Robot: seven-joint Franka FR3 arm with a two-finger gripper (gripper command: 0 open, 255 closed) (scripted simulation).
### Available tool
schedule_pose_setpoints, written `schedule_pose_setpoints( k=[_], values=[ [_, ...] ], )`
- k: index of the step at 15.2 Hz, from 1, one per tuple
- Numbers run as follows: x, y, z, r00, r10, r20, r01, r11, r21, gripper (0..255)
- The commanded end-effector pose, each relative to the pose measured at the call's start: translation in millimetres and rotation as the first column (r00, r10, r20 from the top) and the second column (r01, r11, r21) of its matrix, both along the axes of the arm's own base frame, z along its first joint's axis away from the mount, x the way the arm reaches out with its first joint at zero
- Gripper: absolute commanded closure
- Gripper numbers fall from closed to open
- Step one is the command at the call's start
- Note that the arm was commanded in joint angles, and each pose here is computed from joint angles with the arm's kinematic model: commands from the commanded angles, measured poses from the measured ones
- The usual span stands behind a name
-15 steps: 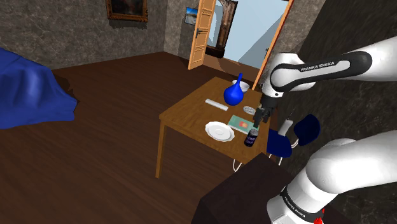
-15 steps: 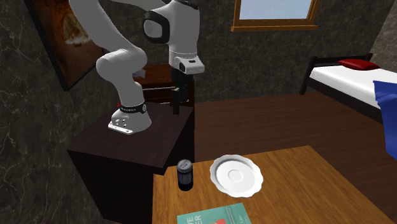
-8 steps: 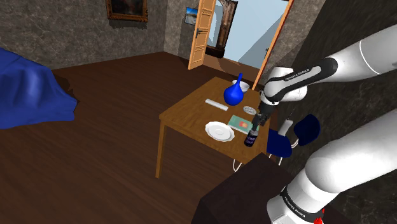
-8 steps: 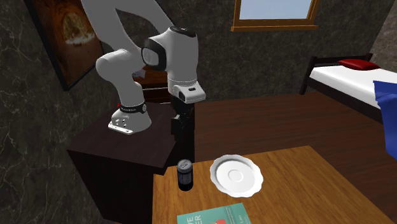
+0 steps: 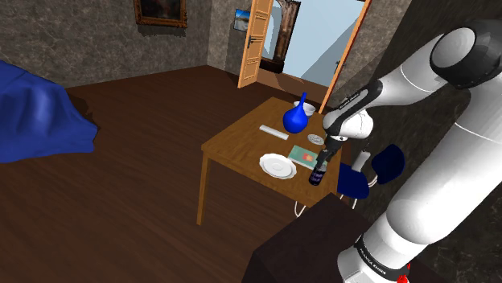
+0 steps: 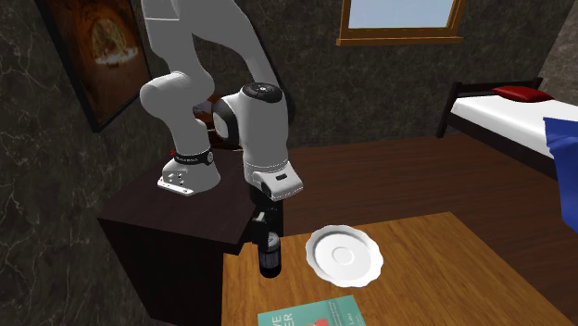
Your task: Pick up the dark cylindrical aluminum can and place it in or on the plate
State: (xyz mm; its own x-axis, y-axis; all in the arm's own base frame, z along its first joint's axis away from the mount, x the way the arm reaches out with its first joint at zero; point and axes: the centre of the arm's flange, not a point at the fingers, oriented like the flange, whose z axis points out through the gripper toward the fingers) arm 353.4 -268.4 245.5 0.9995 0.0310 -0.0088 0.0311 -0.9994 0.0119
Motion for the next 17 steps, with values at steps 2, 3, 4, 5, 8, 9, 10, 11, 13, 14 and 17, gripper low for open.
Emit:
schedule_pose_setpoints(
  k=[2, 3, 4, 5, 8, 9, 10, 11, 13, 14, 17],
  values=[
    [0.3, -4.3, -17.0, 1.0, 0.001, 0.005, -0.001, 1.0, -0.003, 0],
    [0.3, -4.4, -22.3, 1.0, 0.001, 0.005, -0.001, 1.0, -0.003, 0],
    [0.3, -4.5, -27.6, 1.0, 0.001, 0.005, -0.001, 1.0, -0.003, 0],
    [0.2, -4.6, -32.9, 1.0, 0.001, 0.005, -0.001, 1.0, -0.003, 0],
    [0.2, -4.8, -46.5, 1.0, 0.001, 0.005, -0.001, 1.0, -0.003, 0],
    [0.2, -4.8, -46.5, 1.0, 0.001, 0.005, -0.001, 1.0, -0.003, 0],
    [0.2, -4.8, -46.5, 1.0, 0.001, 0.005, -0.001, 1.0, -0.003, 0],
    [0.2, -4.8, -46.5, 1.0, 0.001, 0.005, -0.001, 1.0, -0.003, 0],
    [0.2, -4.8, -46.5, 1.0, 0.001, 0.005, -0.001, 1.0, -0.003, 0],
    [0.2, -4.8, -46.5, 1.0, 0.001, 0.005, -0.001, 1.0, -0.003, 0],
    [0.2, -4.7, -46.4, 1.0, 0.001, 0.005, -0.001, 1.0, -0.003, 255]
  ],
)
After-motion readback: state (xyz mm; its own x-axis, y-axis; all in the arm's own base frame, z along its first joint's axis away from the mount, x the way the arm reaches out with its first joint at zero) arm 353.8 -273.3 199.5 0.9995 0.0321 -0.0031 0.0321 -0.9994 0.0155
